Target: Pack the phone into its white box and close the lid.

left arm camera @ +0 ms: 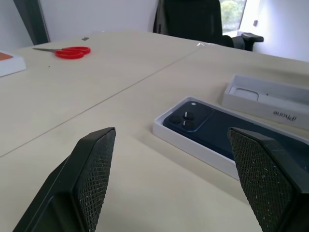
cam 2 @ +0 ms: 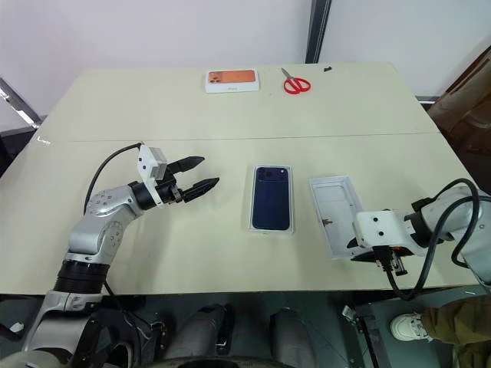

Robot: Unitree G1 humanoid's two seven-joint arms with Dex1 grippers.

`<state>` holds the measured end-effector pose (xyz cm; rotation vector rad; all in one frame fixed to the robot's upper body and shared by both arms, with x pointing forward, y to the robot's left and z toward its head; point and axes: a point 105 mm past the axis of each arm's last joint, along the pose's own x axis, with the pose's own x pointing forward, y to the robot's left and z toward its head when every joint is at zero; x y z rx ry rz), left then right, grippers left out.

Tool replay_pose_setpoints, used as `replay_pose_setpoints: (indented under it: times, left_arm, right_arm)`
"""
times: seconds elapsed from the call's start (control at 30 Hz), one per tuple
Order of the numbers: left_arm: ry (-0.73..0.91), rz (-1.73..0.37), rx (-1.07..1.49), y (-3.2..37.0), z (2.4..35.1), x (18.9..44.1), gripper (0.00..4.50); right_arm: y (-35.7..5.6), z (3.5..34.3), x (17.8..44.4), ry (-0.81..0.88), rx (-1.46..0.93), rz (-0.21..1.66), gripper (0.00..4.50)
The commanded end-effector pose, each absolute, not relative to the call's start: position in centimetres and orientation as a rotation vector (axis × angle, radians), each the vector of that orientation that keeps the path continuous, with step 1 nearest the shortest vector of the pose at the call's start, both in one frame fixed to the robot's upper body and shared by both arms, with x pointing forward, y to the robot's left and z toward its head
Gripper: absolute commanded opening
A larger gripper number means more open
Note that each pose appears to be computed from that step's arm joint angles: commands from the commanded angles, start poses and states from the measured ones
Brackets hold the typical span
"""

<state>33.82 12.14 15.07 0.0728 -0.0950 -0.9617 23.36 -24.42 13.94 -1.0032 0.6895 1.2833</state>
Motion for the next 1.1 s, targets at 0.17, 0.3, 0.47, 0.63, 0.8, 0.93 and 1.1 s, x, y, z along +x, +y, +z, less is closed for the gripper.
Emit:
replay_pose_setpoints:
  times: [0.17, 0.3, 0.47, 0.63, 0.8, 0.93, 1.1]
  left_arm:
    - [-0.132, -0.972, 0.093, 11.7, 16.0, 33.7, 3.93]
    - [-0.137, -0.963, 0.086, 11.7, 16.1, 33.6, 3.93]
    - [-0.132, -0.958, 0.072, 11.4, 15.7, 33.3, 3.93]
    - [-0.138, -0.946, 0.070, 11.6, 15.9, 33.4, 3.93]
    - [-0.136, -0.941, 0.070, 11.6, 15.8, 33.4, 3.93]
    - [-0.136, -0.940, 0.068, 11.6, 15.7, 33.4, 3.93]
    - [-0.136, -0.944, 0.062, 11.2, 15.7, 33.5, 3.93]
  right_arm:
    - [-23.2, 18.5, 27.2, 0.557, -0.823, 1.037, 4.48]
    - [-21.8, 20.1, 30.6, 0.533, -0.496, 0.791, 4.48]
    - [-21.3, 17.8, 31.0, 0.679, -0.256, 0.580, 4.48]
    - [-20.5, 15.2, 29.3, 0.769, -0.227, 0.507, 4.48]
    - [-20.3, 14.0, 28.5, 0.770, -0.218, 0.489, 4.48]
    - [-20.2, 13.4, 28.0, 0.767, -0.217, 0.469, 4.48]
    - [-20.2, 13.0, 27.7, 0.743, -0.198, 0.425, 4.48]
